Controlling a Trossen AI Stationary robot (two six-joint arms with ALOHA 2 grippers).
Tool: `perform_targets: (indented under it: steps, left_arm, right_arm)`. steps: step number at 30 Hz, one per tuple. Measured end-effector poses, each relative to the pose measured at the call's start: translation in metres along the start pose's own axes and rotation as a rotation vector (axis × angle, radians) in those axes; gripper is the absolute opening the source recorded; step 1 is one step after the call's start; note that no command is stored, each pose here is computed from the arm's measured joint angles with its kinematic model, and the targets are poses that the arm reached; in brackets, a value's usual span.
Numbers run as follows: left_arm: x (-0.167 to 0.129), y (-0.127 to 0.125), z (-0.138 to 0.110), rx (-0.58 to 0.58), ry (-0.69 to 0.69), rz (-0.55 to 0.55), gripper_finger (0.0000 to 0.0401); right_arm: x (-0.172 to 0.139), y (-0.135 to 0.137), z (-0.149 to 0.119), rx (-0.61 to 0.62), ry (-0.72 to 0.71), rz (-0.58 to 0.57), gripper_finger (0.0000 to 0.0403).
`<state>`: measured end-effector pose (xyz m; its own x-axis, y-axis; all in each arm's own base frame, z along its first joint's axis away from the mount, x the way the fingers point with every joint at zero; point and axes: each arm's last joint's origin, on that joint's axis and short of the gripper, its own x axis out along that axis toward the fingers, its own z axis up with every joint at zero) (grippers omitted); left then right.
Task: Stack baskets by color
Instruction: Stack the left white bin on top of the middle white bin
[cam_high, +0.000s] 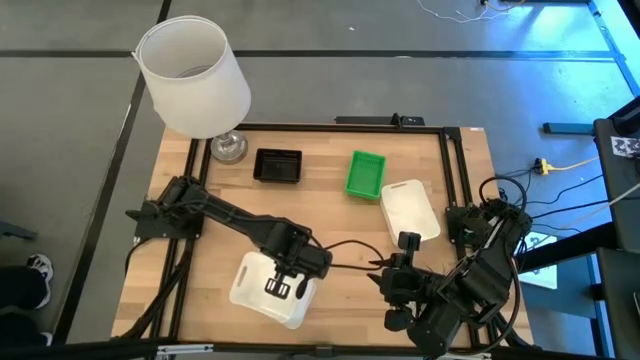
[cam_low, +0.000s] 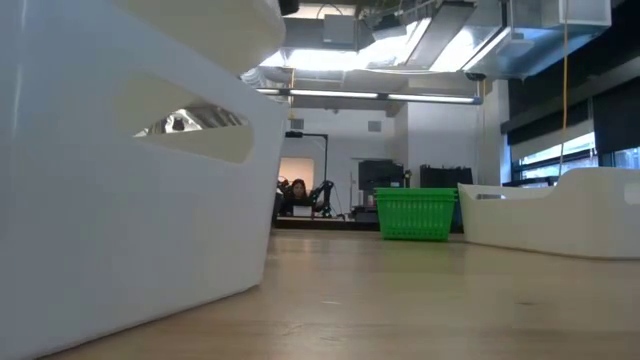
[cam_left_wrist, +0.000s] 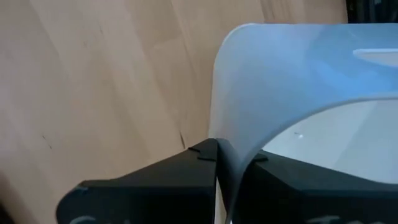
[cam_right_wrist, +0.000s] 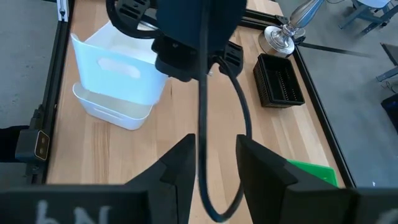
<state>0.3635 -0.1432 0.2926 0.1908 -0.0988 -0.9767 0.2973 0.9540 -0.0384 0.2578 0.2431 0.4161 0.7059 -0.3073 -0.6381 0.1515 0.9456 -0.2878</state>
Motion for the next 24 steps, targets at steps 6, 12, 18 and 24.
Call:
perform_targets:
  steps: [6, 12, 18, 24]
  left_arm:
    - [0.007, 0.001, 0.000, 0.033, 0.035, -0.021, 0.0000]
    - [0.006, -0.001, -0.002, 0.032, 0.062, -0.078, 0.0000]
    - [-0.007, -0.003, -0.003, 0.043, 0.078, -0.087, 0.0000]
    - [-0.033, -0.003, -0.003, 0.051, 0.059, -0.079, 0.0000]
  right_arm:
    - [0.000, 0.000, 0.000, -0.001, 0.000, 0.000, 0.0117]
    - [0.000, 0.000, 0.000, -0.003, 0.000, 0.000, 0.0117]
    - [0.000, 0.000, 0.000, -0.003, 0.000, -0.001, 0.0117]
    - [0.000, 0.000, 0.000, -0.003, 0.000, -0.001, 0.0117]
